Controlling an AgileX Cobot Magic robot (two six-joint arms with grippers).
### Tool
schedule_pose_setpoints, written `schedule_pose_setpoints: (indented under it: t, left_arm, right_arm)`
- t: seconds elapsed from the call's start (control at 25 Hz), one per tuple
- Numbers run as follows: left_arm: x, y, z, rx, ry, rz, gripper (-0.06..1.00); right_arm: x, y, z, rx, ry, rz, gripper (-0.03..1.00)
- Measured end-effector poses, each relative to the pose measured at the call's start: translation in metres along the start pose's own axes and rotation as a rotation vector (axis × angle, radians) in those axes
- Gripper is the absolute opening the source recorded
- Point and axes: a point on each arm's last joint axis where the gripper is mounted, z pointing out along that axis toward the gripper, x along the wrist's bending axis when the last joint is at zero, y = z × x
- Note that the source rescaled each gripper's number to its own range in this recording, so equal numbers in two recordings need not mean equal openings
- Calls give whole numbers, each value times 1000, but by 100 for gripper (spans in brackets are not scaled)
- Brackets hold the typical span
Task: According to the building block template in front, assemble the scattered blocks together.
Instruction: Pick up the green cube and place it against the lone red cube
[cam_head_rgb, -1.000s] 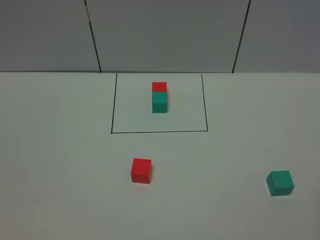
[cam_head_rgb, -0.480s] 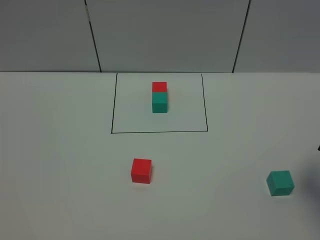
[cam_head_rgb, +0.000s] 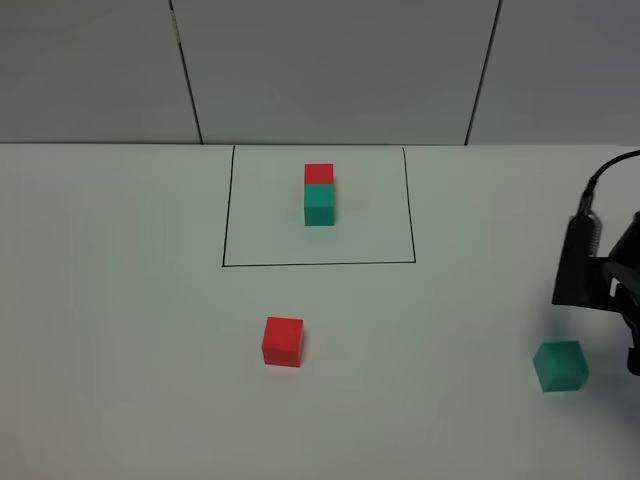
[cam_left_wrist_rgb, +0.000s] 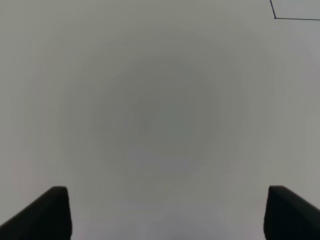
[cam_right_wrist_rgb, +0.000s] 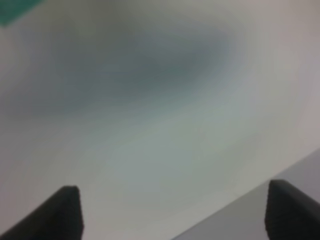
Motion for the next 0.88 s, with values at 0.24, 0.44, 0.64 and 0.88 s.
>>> schedule_pose_setpoints:
  t: [0.24,0.44,0.64,0.88]
  left_arm:
    - [0,0,0,0,0,1,94]
    - [0,0,0,0,0,1,94]
    - [0,0,0,0,0,1,94]
    - [0,0,0,0,0,1,94]
  right_arm:
    - [10,23,5,-40,22,-129,100]
    - [18,37,1,-114,34,-220,100]
    - [24,42,8,-128,87,-269,100]
    - [28,50,6,-218,115,-361,93]
